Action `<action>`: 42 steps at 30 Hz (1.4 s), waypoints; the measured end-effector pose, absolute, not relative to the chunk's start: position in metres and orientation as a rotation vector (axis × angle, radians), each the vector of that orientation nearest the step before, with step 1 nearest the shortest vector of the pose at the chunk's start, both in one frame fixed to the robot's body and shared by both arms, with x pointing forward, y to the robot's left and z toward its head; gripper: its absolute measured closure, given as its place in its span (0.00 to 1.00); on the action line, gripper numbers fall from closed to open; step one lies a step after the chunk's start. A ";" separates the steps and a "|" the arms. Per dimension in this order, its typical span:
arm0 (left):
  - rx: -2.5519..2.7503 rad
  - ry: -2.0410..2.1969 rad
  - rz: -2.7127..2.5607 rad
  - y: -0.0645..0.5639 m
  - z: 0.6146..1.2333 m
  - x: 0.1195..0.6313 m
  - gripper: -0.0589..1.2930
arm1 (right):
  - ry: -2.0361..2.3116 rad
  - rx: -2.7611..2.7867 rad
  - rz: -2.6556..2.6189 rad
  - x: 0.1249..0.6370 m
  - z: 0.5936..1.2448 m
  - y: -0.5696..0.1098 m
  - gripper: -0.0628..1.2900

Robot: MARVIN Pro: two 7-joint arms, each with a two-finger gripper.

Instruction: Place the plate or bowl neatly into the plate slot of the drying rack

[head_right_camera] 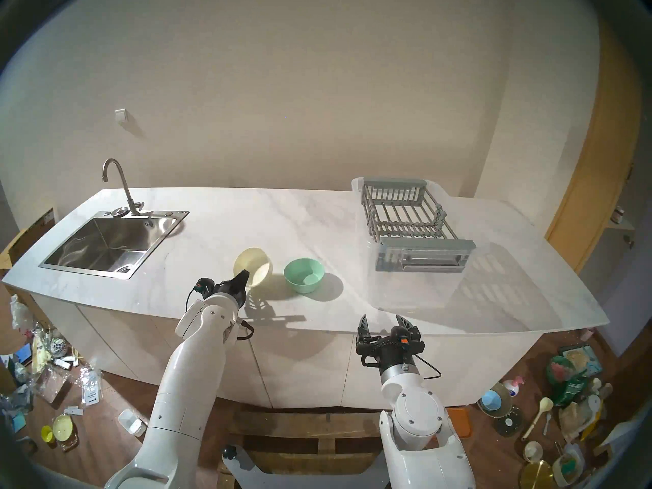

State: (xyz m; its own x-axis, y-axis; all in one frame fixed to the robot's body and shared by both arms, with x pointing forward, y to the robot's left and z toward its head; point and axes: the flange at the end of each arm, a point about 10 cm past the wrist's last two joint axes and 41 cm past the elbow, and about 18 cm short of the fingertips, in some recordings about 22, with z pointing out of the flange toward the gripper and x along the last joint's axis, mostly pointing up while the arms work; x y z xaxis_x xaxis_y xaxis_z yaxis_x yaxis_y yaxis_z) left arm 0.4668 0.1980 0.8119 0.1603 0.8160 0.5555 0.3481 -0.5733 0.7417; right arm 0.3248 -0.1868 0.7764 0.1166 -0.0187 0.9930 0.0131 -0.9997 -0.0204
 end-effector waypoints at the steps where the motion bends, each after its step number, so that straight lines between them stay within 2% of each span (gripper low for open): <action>1: 1.997 1.105 1.397 0.198 0.812 0.467 0.97 | 0.006 -2.329 -2.072 0.325 0.776 -0.187 0.06; 8: 1.980 1.080 1.415 0.199 0.825 0.473 0.97 | 0.006 -2.330 -2.072 0.325 0.776 -0.187 0.06; 13: 1.919 1.020 1.464 0.195 0.864 0.490 0.97 | 0.006 -2.331 -2.070 0.325 0.776 -0.187 0.06; 24: 1.814 0.639 1.556 0.165 1.007 0.513 0.97 | 0.006 -2.335 -2.067 0.325 0.774 -0.187 0.06; 29: 1.897 0.422 1.485 0.138 1.039 0.516 0.97 | 0.006 -2.335 -2.067 0.325 0.774 -0.187 0.06; 34: 1.966 0.194 1.386 0.084 1.067 0.517 0.97 | 0.006 -2.335 -2.067 0.325 0.774 -0.187 0.06; 42: 2.044 -0.011 1.255 -0.009 1.073 0.527 0.97 | 0.006 -2.335 -2.067 0.325 0.774 -0.187 0.06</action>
